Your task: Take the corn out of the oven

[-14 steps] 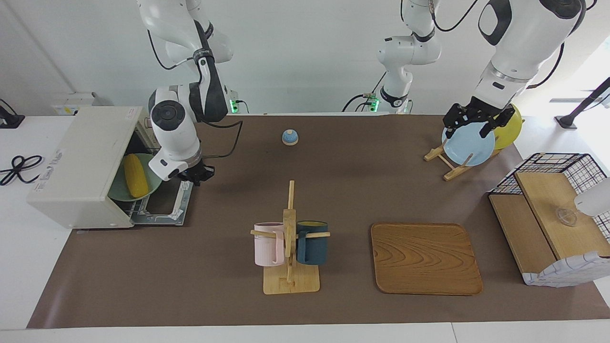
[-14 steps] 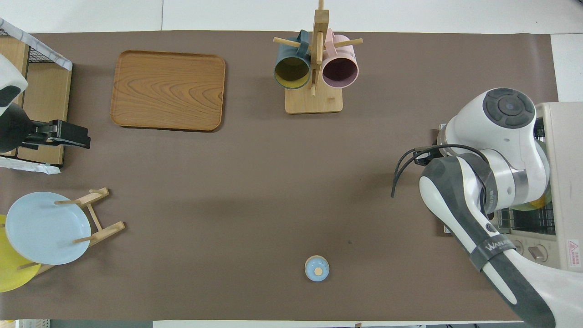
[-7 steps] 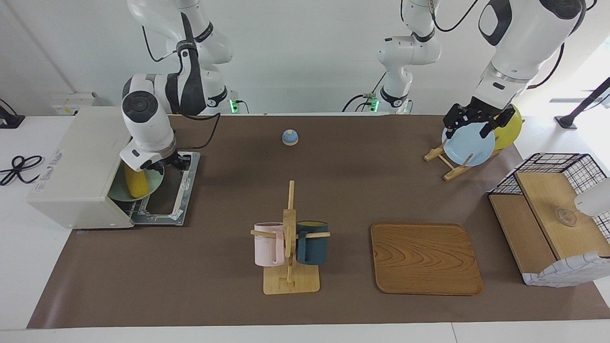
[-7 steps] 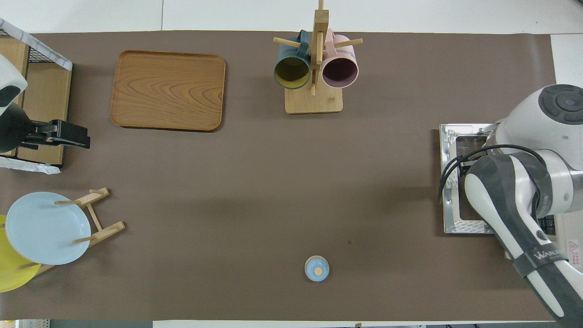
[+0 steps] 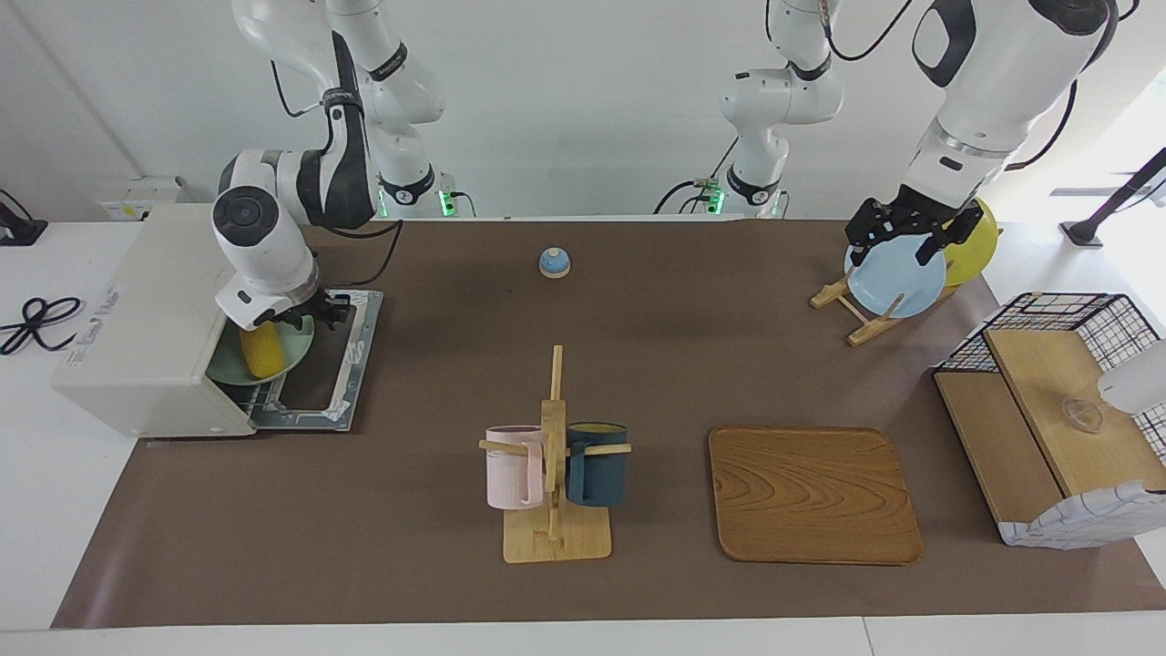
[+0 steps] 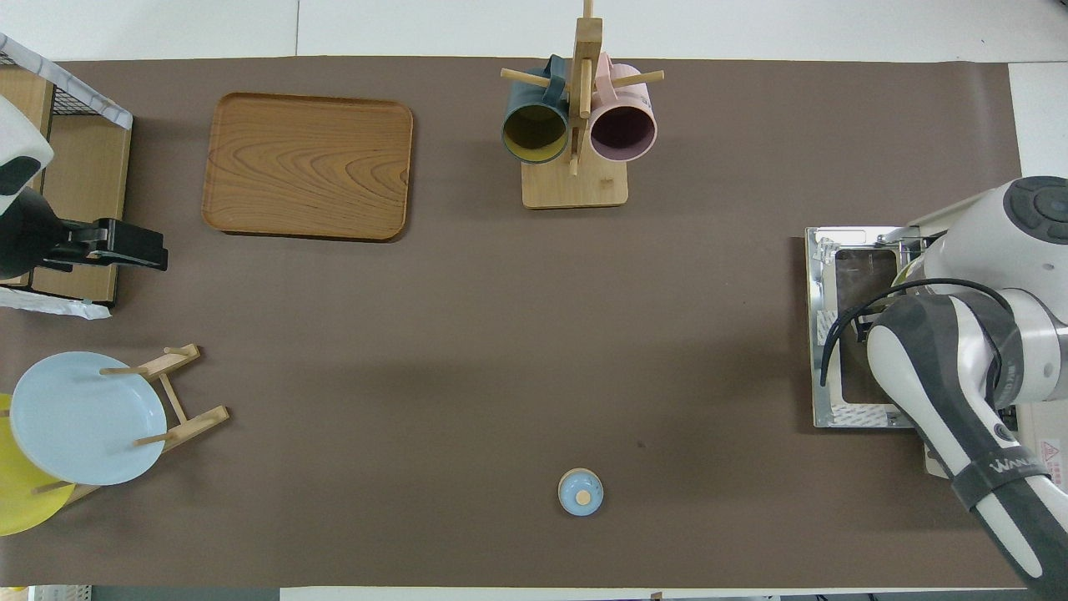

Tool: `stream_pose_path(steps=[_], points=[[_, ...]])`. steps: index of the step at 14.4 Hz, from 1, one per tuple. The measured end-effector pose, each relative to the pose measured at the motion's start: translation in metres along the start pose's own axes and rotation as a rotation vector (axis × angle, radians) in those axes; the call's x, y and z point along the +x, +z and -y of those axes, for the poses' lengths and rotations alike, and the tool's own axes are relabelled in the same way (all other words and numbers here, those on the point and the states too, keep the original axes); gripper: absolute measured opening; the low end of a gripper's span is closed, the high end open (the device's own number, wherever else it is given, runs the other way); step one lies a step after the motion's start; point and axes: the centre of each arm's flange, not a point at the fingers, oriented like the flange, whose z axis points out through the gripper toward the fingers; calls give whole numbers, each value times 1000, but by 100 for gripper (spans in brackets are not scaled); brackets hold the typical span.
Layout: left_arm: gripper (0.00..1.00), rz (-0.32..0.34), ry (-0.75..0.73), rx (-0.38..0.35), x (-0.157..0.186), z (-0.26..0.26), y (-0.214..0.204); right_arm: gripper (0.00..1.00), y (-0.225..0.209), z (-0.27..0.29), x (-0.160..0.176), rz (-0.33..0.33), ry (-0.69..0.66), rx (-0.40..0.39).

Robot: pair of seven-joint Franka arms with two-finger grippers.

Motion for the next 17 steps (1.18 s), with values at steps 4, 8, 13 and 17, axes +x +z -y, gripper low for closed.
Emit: stream_pose_path(steps=[4, 8, 13, 17], points=[[100, 0, 1, 0, 0, -1, 0, 53, 10, -15, -5, -21, -41, 2], [100, 0, 5, 0, 0, -3, 0, 48, 22, -24, -13, -22, -47, 4], [100, -4, 8, 0, 0, -4, 0, 7, 12, -8, -15, -55, -87, -23], [100, -9, 11, 0, 1, -6, 0, 5, -13, 23, -9, -58, -154, -59]])
